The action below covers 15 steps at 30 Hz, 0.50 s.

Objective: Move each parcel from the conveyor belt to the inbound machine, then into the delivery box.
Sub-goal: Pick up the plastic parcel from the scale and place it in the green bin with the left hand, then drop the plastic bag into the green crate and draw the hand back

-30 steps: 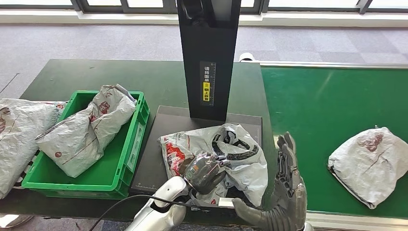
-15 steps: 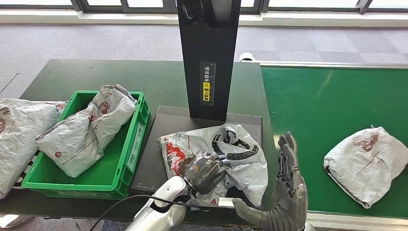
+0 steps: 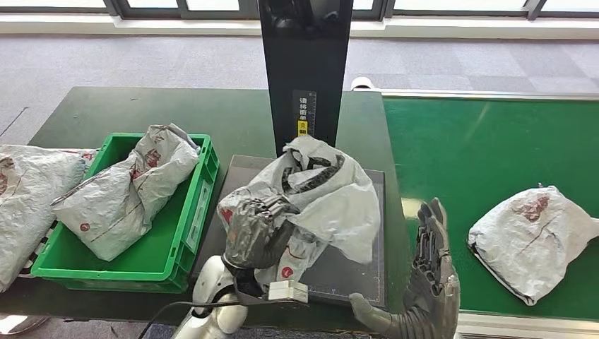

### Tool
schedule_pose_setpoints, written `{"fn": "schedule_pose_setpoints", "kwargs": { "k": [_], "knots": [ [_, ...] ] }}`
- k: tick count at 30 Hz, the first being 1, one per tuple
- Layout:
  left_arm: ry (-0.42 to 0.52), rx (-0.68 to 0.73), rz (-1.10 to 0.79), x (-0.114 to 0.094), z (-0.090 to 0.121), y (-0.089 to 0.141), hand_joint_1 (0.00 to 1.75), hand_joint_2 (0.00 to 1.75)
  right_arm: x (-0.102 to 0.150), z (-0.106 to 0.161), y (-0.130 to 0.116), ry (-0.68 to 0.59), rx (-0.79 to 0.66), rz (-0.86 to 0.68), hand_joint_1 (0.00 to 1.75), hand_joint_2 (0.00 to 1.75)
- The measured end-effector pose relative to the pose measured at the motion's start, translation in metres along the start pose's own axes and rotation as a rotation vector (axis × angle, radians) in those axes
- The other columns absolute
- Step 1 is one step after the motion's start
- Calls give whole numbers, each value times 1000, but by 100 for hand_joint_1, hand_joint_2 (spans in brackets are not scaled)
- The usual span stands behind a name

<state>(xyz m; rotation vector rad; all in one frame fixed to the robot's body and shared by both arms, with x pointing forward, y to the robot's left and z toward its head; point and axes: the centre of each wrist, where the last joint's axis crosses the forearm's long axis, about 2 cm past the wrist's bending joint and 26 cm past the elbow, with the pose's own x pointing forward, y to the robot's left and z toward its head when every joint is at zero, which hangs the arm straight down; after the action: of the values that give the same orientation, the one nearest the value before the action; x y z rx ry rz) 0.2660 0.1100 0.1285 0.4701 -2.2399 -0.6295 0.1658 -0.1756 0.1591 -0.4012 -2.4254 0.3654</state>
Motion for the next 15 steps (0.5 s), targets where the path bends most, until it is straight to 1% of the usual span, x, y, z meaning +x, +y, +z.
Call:
{"fn": "schedule_pose_setpoints", "kwargs": {
  "k": [3,7,8,10,12,15],
  "knots": [
    [-5,207,6,-10,-7,38,175,175,-1,3,-1,4,-44,-7,0,175],
    [26,412,147,-36,-24,95,175,175,-1,13,-2,26,-101,11,0,175],
    [17,448,160,-44,-32,111,175,175,0,16,-2,33,-105,14,0,175],
    [-16,504,134,-57,-54,144,175,175,3,20,-4,42,-99,13,0,175],
    [-41,560,74,-64,-76,176,175,175,6,22,-7,43,-84,7,0,175],
    [-46,644,-8,-71,-96,212,175,175,7,23,-11,45,-74,2,0,175]
  ]
}}
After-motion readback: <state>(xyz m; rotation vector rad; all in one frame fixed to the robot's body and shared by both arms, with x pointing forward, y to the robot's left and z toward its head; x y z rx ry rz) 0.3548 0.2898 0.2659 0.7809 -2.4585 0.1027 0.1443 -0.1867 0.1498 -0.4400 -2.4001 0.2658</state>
